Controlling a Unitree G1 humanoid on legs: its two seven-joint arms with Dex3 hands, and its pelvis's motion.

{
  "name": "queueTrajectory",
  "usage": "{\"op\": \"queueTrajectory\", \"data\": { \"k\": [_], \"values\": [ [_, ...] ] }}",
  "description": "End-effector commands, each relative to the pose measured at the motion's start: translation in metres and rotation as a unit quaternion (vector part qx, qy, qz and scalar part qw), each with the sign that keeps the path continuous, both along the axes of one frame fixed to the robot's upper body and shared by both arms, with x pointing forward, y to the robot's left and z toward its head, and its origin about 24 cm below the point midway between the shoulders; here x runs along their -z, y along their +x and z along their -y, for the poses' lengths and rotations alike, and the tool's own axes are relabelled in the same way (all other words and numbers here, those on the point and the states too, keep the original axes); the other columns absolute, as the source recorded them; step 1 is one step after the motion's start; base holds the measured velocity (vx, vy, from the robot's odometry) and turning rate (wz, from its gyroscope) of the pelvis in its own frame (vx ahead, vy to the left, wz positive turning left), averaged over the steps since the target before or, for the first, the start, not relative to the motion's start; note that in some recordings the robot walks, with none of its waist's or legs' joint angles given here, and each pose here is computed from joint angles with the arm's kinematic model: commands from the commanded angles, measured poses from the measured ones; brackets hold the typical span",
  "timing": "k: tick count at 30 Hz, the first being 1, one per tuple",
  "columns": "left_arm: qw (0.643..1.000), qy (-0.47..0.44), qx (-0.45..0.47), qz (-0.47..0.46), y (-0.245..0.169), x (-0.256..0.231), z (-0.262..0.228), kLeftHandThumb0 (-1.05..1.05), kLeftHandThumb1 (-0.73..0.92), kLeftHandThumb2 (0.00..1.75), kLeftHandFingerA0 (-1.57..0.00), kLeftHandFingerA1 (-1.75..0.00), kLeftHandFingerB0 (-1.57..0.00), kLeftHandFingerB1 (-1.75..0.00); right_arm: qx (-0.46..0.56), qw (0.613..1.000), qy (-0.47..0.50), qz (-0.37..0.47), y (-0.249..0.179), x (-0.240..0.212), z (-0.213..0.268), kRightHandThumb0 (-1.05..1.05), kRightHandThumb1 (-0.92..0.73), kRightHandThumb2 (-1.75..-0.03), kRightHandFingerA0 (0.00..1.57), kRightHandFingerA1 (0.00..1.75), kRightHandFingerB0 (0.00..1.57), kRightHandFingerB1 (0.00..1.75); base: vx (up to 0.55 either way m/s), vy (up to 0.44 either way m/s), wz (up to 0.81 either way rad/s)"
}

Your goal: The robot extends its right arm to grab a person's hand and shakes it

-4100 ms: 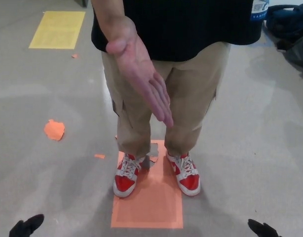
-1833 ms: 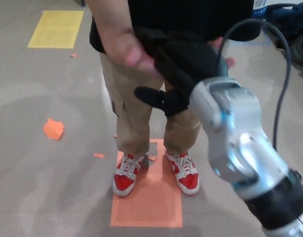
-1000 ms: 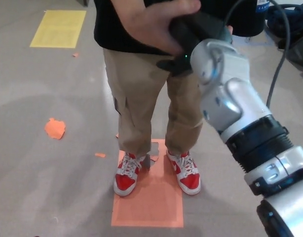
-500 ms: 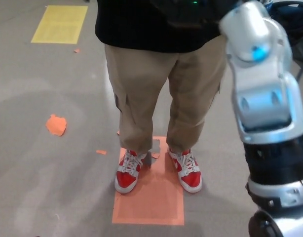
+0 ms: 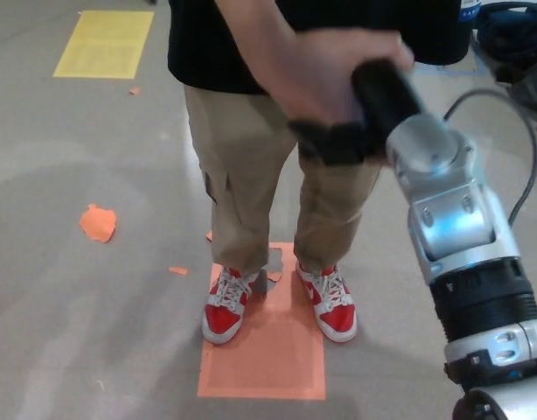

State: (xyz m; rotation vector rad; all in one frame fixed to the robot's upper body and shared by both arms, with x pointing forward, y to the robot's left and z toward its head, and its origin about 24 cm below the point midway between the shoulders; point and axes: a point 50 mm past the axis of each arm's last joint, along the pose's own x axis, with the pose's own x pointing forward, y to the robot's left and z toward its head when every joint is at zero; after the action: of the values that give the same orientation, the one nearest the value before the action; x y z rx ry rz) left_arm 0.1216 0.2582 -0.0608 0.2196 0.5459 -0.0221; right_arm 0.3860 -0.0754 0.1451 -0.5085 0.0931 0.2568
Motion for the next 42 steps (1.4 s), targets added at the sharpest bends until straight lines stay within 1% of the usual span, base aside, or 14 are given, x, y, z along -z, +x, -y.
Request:
{"op": "queueTrajectory", "data": {
  "k": [1, 7, 11, 12, 13, 16, 19, 22, 24, 30, 34, 35, 36, 42],
  "values": [
    [1.000, 0.019, 0.020, 0.011, 0.003, -0.005, -0.004, -0.31, 0.68, 1.18, 0.00, -0.48, 0.00, -0.48, 0.010, 0.996, -0.021, -0.084, -0.003, 0.066, 0.007, -0.14, -0.69, -0.75, 1.21, 0.75, 0.81, 0.59, 0.00, 0.000, 0.00],
    [1.000, 0.021, 0.013, 0.013, 0.004, -0.007, -0.004, -0.31, 0.68, 1.18, 0.00, -0.48, 0.00, -0.48, -0.005, 0.999, 0.022, 0.025, 0.005, 0.008, 0.000, -0.15, -0.78, -0.71, 1.23, 0.65, 0.87, 0.60, 0.00, 0.000, 0.00],
    [1.000, 0.022, 0.016, 0.014, 0.005, -0.007, -0.005, -0.30, 0.69, 1.18, 0.00, -0.48, 0.00, -0.48, -0.016, 0.988, 0.052, 0.142, -0.011, -0.050, -0.003, -0.14, -0.81, -0.69, 1.23, 0.78, 0.83, 0.58, 0.00, 0.000, 0.00],
    [0.999, 0.025, 0.017, 0.017, 0.008, -0.008, -0.005, -0.30, 0.70, 1.19, 0.00, -0.48, 0.00, -0.47, -0.029, 0.979, 0.071, 0.189, -0.021, -0.076, -0.004, -0.17, -0.81, -0.68, 1.24, 0.78, 0.82, 0.59, 0.00, 0.000, 0.00],
    [0.999, 0.029, 0.018, 0.020, 0.010, -0.009, -0.006, -0.30, 0.69, 1.18, 0.00, -0.47, 0.00, -0.48, -0.040, 0.968, 0.086, 0.234, -0.032, -0.102, -0.003, -0.19, -0.82, -0.66, 1.23, 0.66, 0.83, 0.61, 0.00, 0.000, 0.00],
    [0.999, 0.032, 0.015, 0.021, 0.012, -0.010, -0.007, -0.31, 0.67, 1.17, 0.00, -0.47, 0.00, -0.47, -0.063, 0.930, 0.138, 0.334, -0.067, -0.155, 0.000, -0.16, -0.82, -0.68, 1.26, 0.73, 0.83, 0.63, 0.00, 0.000, 0.00],
    [1.000, 0.024, 0.007, 0.019, 0.014, -0.011, -0.008, -0.31, 0.67, 1.17, 0.00, -0.48, 0.00, -0.48, -0.064, 0.902, 0.151, 0.399, -0.088, -0.180, 0.003, -0.15, -0.81, -0.68, 1.21, 0.70, 0.83, 0.63, 0.00, 0.000, 0.00],
    [0.999, 0.028, 0.009, 0.017, 0.013, -0.009, -0.008, -0.31, 0.68, 1.17, 0.00, -0.47, 0.00, -0.47, -0.058, 0.888, 0.154, 0.430, -0.102, -0.190, 0.006, -0.15, -0.79, -0.70, 1.23, 0.83, 0.84, 0.68, 0.00, 0.000, 0.00],
    [0.999, 0.033, 0.010, 0.013, 0.010, -0.008, -0.009, -0.31, 0.66, 1.17, 0.00, -0.47, 0.00, -0.47, -0.059, 0.898, 0.149, 0.410, -0.098, -0.179, 0.007, -0.09, -0.79, -0.70, 1.24, 0.70, 0.83, 0.68, 0.00, 0.000, 0.00],
    [0.999, 0.029, 0.020, 0.018, 0.006, -0.008, -0.007, -0.30, 0.69, 1.19, 0.00, -0.48, 0.00, -0.48, -0.046, 0.954, 0.096, 0.282, -0.061, -0.116, 0.001, -0.14, -0.81, -0.64, 1.24, 0.59, 0.83, 0.62, 0.00, 0.000, 0.00],
    [0.999, 0.029, 0.020, 0.017, 0.006, -0.007, -0.007, -0.29, 0.71, 1.20, 0.00, -0.47, 0.00, -0.48, -0.020, 0.980, 0.042, 0.193, -0.035, -0.067, -0.006, -0.10, -0.80, -0.64, 1.20, 0.78, 0.85, 0.63, 0.00, 0.000, 0.00],
    [0.999, 0.027, 0.021, 0.019, 0.007, -0.007, -0.007, -0.29, 0.71, 1.20, 0.00, -0.47, 0.00, -0.48, -0.015, 0.983, 0.033, 0.182, -0.032, -0.061, -0.007, -0.10, -0.80, -0.64, 1.20, 0.78, 0.85, 0.63, 0.00, 0.000, 0.00],
    [0.999, 0.029, 0.018, 0.017, 0.007, -0.007, -0.006, -0.30, 0.70, 1.18, 0.00, -0.48, 0.00, -0.47, -0.014, 0.993, -0.017, 0.116, -0.018, -0.025, -0.009, -0.10, -0.79, -0.66, 1.22, 0.72, 0.85, 0.63, 0.00, 0.000, 0.00],
    [0.999, 0.026, 0.021, 0.021, 0.008, -0.009, -0.006, -0.30, 0.70, 1.18, 0.00, -0.48, 0.00, -0.48, -0.013, 0.998, -0.059, 0.024, -0.010, 0.037, -0.006, -0.11, -0.70, -0.68, 1.16, 0.68, 0.84, 0.64, 0.00, 0.000, 0.00]
  ]
}}
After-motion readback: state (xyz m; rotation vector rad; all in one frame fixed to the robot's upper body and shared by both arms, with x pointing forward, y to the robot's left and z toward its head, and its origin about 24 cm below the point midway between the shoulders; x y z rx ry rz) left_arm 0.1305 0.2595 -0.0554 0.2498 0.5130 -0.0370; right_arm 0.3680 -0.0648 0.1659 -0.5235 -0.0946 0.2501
